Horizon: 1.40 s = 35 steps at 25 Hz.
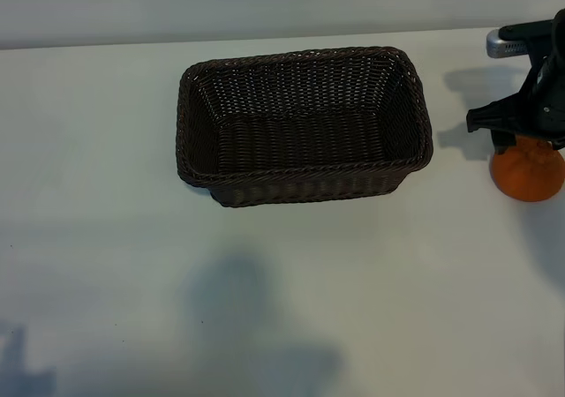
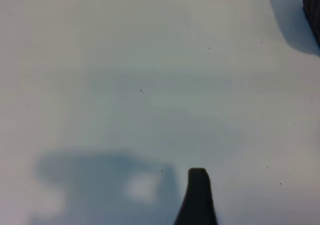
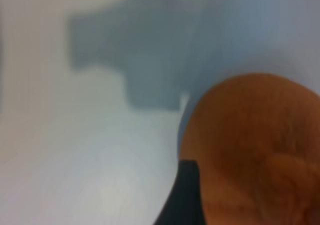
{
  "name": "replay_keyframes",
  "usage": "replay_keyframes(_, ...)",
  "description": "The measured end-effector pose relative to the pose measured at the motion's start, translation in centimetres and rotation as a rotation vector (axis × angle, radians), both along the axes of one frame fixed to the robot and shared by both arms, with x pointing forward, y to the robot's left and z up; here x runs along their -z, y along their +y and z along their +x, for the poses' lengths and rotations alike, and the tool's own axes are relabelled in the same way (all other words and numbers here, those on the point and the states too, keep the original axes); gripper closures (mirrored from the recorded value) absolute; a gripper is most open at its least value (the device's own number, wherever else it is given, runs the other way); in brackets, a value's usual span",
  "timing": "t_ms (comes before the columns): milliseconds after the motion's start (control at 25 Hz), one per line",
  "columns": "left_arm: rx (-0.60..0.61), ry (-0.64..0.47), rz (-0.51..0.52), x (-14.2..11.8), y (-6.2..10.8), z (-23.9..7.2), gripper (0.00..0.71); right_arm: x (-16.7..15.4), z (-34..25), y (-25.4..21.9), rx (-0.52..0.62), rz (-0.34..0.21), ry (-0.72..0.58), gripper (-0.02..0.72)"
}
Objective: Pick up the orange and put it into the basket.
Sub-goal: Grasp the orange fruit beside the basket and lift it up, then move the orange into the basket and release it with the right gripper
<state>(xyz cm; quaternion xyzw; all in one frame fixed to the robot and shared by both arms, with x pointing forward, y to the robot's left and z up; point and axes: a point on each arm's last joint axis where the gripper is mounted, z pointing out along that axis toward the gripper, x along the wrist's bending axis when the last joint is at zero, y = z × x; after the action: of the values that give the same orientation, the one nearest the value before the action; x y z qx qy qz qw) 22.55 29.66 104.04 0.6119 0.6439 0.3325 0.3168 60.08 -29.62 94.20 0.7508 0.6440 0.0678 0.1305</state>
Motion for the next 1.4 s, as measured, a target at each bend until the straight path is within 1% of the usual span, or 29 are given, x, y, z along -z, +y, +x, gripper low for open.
replay_keyframes(160, 0.000, 0.000, 0.000, 0.0, 0.0, 0.0, 0.116, 1.4, 0.3, -1.1, 0.035, -0.007, 0.017, 0.092)
replay_keyframes(200, 0.000, 0.000, 0.000, 0.0, 0.0, 0.0, 0.116, 1.6, 0.4, -1.3, 0.042, -0.007, 0.022, 0.103)
replay_keyframes(280, 0.000, 0.000, 0.000, 0.0, 0.0, 0.0, 0.116, 1.7, 0.4, -1.5, 0.046, -0.009, 0.025, 0.148)
replay_keyframes(320, 0.000, 0.000, 0.000, 0.0, 0.0, 0.0, 0.116, 1.7, 0.4, -1.5, 0.044, -0.009, 0.026, 0.195)
replay_keyframes(400, 0.000, 0.000, 0.000, 0.0, 0.0, 0.0, 0.116, 1.7, 0.4, -1.5, 0.036, -0.009, 0.028, 0.328)
replay_keyframes(480, -0.001, 0.000, 0.001, 0.0, 0.0, 0.0, 0.116, 1.8, 0.3, -1.5, 0.023, -0.012, 0.033, 0.505)
replay_keyframes(520, -0.001, 0.000, 0.001, 0.0, 0.0, 0.0, 0.116, 1.8, 0.3, -1.5, 0.018, -0.013, 0.035, 0.571)
replay_keyframes(560, -0.001, 0.000, 0.001, 0.0, 0.0, 0.0, 0.116, 1.7, 0.3, -1.5, 0.014, -0.015, 0.037, 0.599)
replay_keyframes(680, 0.000, 0.000, 0.002, 0.0, 0.0, 0.0, 0.116, 1.6, 0.3, -1.5, -0.007, -0.023, 0.048, 0.606)
replay_keyframes(840, 0.002, 0.000, 0.005, 0.0, 0.0, 0.0, 0.116, 0.1, -0.2, -1.5, -0.019, -0.030, 0.044, 0.609)
replay_keyframes(1000, 0.000, 0.000, 0.004, 0.0, 0.0, 0.0, 0.116, -3.8, -1.4, -1.5, -0.006, -0.021, -0.018, 0.609)
replay_keyframes(1160, 0.000, 0.000, 0.004, 0.0, 0.0, 0.0, 0.117, -9.3, -3.4, -1.2, -0.020, 0.001, -0.161, 0.609)
replay_keyframes(1280, 0.020, 0.000, 0.004, 0.0, 0.0, 0.0, 0.117, -11.9, -4.6, -1.1, -0.030, 0.008, -0.240, 0.609)
replay_keyframes(1400, 0.054, 0.000, 0.004, 0.0, 0.1, 0.0, 0.117, -13.5, -5.4, -1.1, -0.031, 0.016, -0.295, 0.609)
